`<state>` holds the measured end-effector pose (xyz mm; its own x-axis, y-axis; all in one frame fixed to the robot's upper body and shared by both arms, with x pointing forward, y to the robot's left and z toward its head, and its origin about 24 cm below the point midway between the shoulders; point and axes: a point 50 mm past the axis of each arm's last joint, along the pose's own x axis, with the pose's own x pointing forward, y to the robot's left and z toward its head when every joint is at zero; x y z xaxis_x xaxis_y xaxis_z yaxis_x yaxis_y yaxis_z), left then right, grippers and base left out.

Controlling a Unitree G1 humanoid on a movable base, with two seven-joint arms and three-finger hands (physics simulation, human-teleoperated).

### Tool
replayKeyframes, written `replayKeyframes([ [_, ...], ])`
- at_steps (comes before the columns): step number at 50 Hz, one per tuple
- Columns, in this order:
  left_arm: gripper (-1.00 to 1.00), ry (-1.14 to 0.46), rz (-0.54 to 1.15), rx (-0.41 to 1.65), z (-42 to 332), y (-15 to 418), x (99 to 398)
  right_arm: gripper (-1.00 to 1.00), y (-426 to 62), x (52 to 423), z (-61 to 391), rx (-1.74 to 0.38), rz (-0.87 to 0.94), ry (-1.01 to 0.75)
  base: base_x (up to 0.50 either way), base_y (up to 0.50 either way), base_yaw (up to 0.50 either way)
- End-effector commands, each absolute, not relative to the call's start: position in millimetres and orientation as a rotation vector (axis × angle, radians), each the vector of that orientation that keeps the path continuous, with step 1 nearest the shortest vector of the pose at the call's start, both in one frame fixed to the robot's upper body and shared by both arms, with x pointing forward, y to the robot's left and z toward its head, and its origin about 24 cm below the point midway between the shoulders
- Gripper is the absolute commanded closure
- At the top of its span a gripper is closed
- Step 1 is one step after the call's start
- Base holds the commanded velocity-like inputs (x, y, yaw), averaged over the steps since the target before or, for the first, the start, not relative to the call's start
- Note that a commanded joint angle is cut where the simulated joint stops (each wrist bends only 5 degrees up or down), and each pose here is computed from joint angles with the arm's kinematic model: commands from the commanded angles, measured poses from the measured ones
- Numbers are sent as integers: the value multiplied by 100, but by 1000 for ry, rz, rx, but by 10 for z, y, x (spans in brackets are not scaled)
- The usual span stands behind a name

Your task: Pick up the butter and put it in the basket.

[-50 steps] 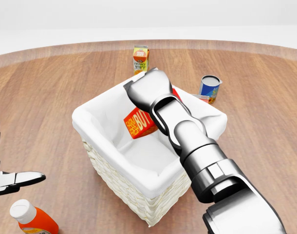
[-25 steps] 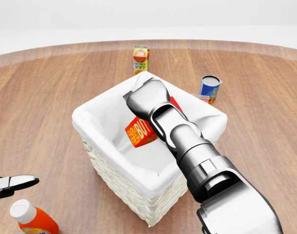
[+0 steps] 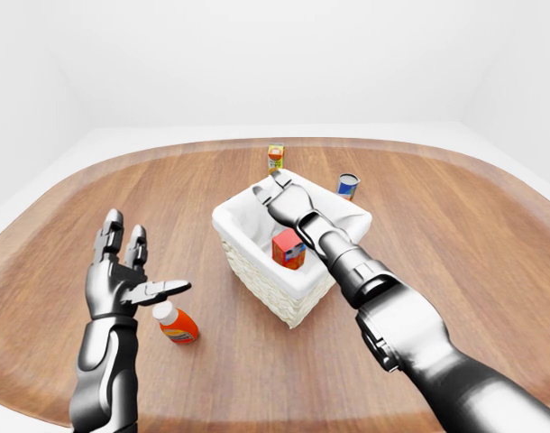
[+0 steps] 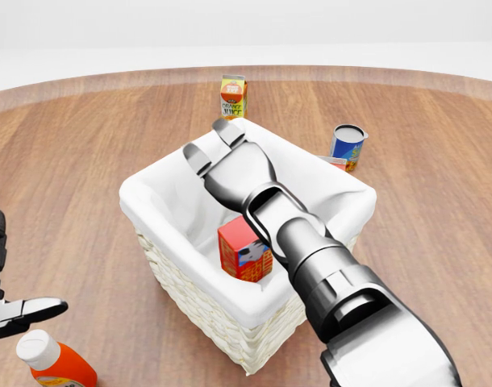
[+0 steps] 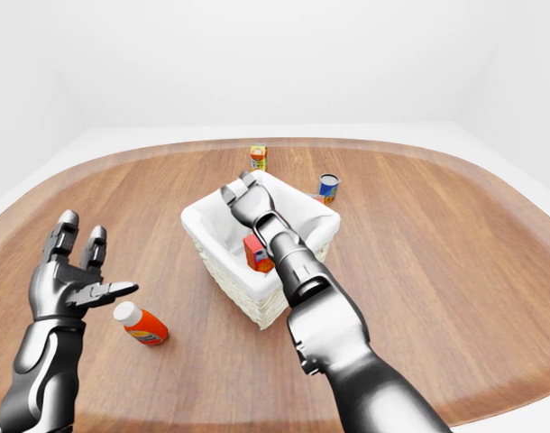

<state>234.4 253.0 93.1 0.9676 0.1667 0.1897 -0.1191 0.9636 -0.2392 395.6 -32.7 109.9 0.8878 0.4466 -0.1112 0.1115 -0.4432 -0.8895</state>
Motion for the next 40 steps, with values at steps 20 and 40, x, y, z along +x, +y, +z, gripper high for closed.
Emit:
replayKeyframes([
  [20, -100, -166, 108, -227, 864, 2349, 2501, -100, -646, 4126, 1917, -1580, 216, -308, 0, 0, 0],
  [40, -100, -195, 36, -196, 984, 2011, 2662, -100, -1306, 3576, 2102, -1034, 330, -372, 0, 0, 0],
])
